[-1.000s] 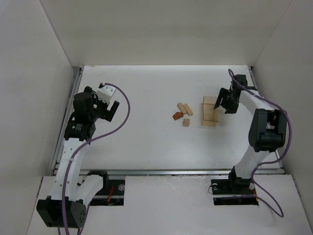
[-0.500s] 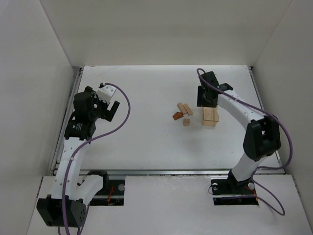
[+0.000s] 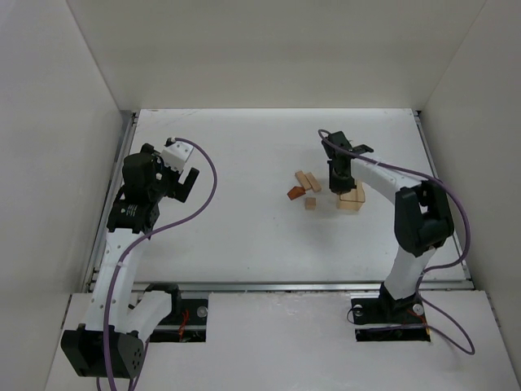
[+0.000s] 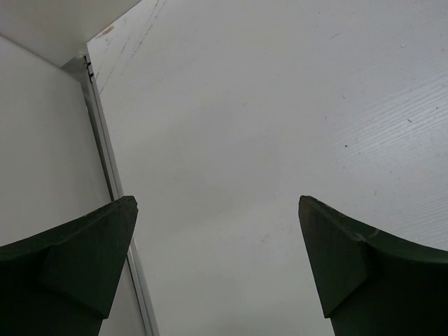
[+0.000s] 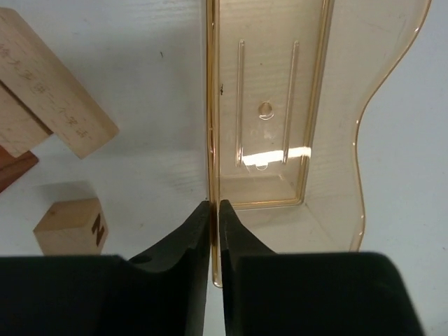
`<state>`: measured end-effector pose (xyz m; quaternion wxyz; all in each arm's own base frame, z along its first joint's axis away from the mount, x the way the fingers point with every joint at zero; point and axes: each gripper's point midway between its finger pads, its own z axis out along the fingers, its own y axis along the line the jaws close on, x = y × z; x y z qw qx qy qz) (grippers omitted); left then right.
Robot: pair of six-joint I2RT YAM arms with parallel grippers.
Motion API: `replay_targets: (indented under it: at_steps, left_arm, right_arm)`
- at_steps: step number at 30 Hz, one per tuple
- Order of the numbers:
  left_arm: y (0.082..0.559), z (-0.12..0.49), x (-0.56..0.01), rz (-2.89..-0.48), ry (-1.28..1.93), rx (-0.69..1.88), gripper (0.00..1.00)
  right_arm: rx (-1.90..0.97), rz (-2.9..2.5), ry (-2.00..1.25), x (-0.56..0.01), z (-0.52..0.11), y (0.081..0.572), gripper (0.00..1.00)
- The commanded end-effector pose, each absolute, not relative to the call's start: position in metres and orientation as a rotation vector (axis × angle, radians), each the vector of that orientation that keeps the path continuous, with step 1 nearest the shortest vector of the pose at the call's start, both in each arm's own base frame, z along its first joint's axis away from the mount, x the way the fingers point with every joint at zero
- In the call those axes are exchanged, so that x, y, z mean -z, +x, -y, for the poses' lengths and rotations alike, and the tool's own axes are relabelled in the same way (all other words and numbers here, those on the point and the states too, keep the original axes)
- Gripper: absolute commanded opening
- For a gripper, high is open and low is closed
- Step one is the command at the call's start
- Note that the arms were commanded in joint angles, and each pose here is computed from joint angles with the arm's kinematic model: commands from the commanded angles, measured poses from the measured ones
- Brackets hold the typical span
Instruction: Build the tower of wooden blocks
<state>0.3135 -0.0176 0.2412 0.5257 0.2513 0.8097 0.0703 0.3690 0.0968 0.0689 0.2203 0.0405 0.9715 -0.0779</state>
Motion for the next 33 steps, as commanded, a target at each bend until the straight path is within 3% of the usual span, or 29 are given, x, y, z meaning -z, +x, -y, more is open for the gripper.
replay_targets:
  at_steps: [1,4,8,14,15,18,20,21,25,29,31,33]
  left_arm:
    - [0.317,0.022,-0.255,-1.889,0.597,-0.152,1.0]
    - [0.317,0.022,-0.255,-1.889,0.597,-0.152,1.0]
    - [0.317,0.022,-0.255,-1.889,0.597,-0.152,1.0]
    - [0.317,0.022,-0.255,-1.889,0.597,-0.152,1.0]
    - [0.317,0.022,-0.255,-1.889,0.597,-0.152,1.0]
    - [0.317,0.022,-0.255,-1.889,0.597,-0.152,1.0]
    - [0.317,0.022,-0.255,-1.889,0.597,-0.152,1.0]
    - [0.317,0.024,-0.255,-1.886,0.602,-0.143,1.0]
    - [0.32,0.027,-0.253,-1.9,0.648,-0.135,1.0]
    - [0.332,0.032,-0.253,-1.949,0.662,-0.092,1.0]
    - [0.341,0.035,-0.254,-1.963,0.664,-0.069,1.0]
    - [0.344,0.04,-0.255,-1.975,0.652,-0.028,1.0]
  right_arm:
    - [0.325,-2.675,0.101,-0.064,-0.085,0.369,0.13]
    - [0.414,-2.665,0.094,-0.067,-0.073,0.366,0.0]
    - [0.616,-2.613,0.136,-0.072,-0.042,0.37,0.0]
    - [0.566,-2.602,0.284,-0.074,-0.014,0.39,0.0]
    - [0.556,-2.604,0.296,-0.073,-0.013,0.393,0.05]
    - [0.526,-2.578,0.293,-0.087,-0.017,0.404,0.61]
    - [0.488,-2.549,0.289,-0.1,-0.023,0.408,0.79]
    - [0.455,-2.503,0.29,-0.117,-0.028,0.412,0.84]
    - [0.263,-2.357,0.315,-0.171,-0.051,0.42,0.84]
    - [-0.029,-2.286,0.134,-0.195,-0.116,0.412,0.84]
    - [-0.075,-2.342,0.037,-0.175,-0.137,0.409,0.77]
    - [-0.089,-2.381,-0.071,-0.164,-0.163,0.408,0.64]
